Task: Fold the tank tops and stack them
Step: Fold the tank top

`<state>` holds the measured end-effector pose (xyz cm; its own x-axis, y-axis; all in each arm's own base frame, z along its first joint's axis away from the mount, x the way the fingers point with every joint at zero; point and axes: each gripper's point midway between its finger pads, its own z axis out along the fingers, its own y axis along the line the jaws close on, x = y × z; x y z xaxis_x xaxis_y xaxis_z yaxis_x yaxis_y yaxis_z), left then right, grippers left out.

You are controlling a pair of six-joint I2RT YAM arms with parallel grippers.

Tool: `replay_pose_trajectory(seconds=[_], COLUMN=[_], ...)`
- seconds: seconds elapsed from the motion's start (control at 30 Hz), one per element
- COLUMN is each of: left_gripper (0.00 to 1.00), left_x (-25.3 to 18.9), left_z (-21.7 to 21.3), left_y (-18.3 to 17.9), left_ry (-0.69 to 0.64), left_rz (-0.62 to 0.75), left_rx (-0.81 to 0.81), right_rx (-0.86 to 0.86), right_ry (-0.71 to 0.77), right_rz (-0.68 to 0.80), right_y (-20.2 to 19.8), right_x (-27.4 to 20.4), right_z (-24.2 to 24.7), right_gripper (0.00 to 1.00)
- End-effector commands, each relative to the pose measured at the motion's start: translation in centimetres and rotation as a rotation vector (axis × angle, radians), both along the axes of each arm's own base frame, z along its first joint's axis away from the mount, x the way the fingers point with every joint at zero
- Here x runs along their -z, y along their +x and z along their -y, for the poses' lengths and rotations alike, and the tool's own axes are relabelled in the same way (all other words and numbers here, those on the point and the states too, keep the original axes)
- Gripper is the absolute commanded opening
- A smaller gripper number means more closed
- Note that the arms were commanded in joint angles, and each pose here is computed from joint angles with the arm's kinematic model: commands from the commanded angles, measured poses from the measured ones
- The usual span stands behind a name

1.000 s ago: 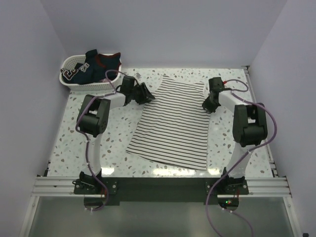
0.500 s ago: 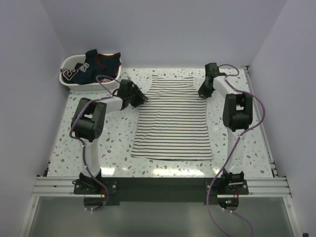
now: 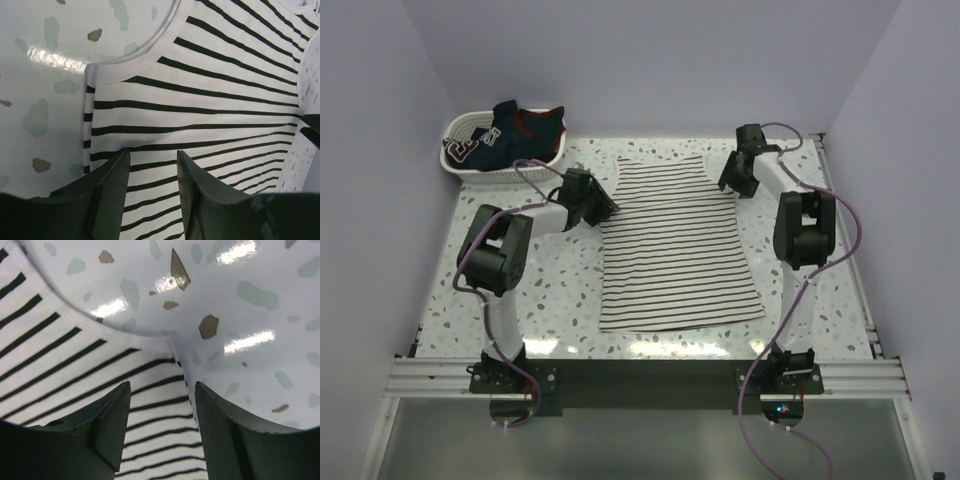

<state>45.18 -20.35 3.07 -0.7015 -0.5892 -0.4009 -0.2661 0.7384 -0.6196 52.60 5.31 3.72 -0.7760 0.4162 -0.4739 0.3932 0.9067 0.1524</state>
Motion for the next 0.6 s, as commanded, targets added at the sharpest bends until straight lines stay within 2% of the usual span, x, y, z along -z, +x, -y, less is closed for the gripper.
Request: replay_pose_trajectory(seconds=[0.0,0.07,0.1,0.17,0.23,0.27,0.3,0.43,0.57], left_gripper=[0.49,0.49,0.49,0.49,0.49,0.49,0.49,0.50,0.51], left_x=[1.5,2.5,2.1,1.9,1.2,0.2,-0.3,-5.9,-9.4], left_z=[-1.1,-1.5,-1.5,-1.5,-1.1,-0.7,-0.6,-0.8,-4.4], left_y=[1.2,1.3,2.0,2.3,2.7,2.9,2.8,3.3,3.2], left_ry=[0.091,0.115,0.111,0.096,0.083,0.069,0.064,0.050,0.070], left_rz=[-0.025,-0.068,-0.063,-0.055,-0.029,-0.006,0.003,0.112,0.134], left_rx=[0.034,0.043,0.042,0.051,0.071,0.093,0.102,0.119,0.024], right_rx=[-0.057,-0.080,-0.131,-0.162,-0.227,-0.270,-0.284,-0.367,-0.499], right_ry=[-0.069,-0.099,-0.098,-0.102,-0.024,0.003,0.032,0.097,0.111], right_rz=[0.163,0.141,0.194,0.167,0.243,0.206,0.249,0.237,0.223], right_y=[-0.9,-3.2,-4.5,-7.6,-10.3,-13.1,-14.4,-20.4,-26.9], right_x=[-9.7,-10.3,-12.9,-12.2,-14.3,-12.5,-13.8,-12.4,-11.3], right_z=[-0.1,-1.2,-3.5,-5.4,-9.8,-12.6,-14.0,-20.2,-27.6], right_gripper=[0.59,0.60,0.61,0.61,0.61,0.61,0.60,0.56,0.50])
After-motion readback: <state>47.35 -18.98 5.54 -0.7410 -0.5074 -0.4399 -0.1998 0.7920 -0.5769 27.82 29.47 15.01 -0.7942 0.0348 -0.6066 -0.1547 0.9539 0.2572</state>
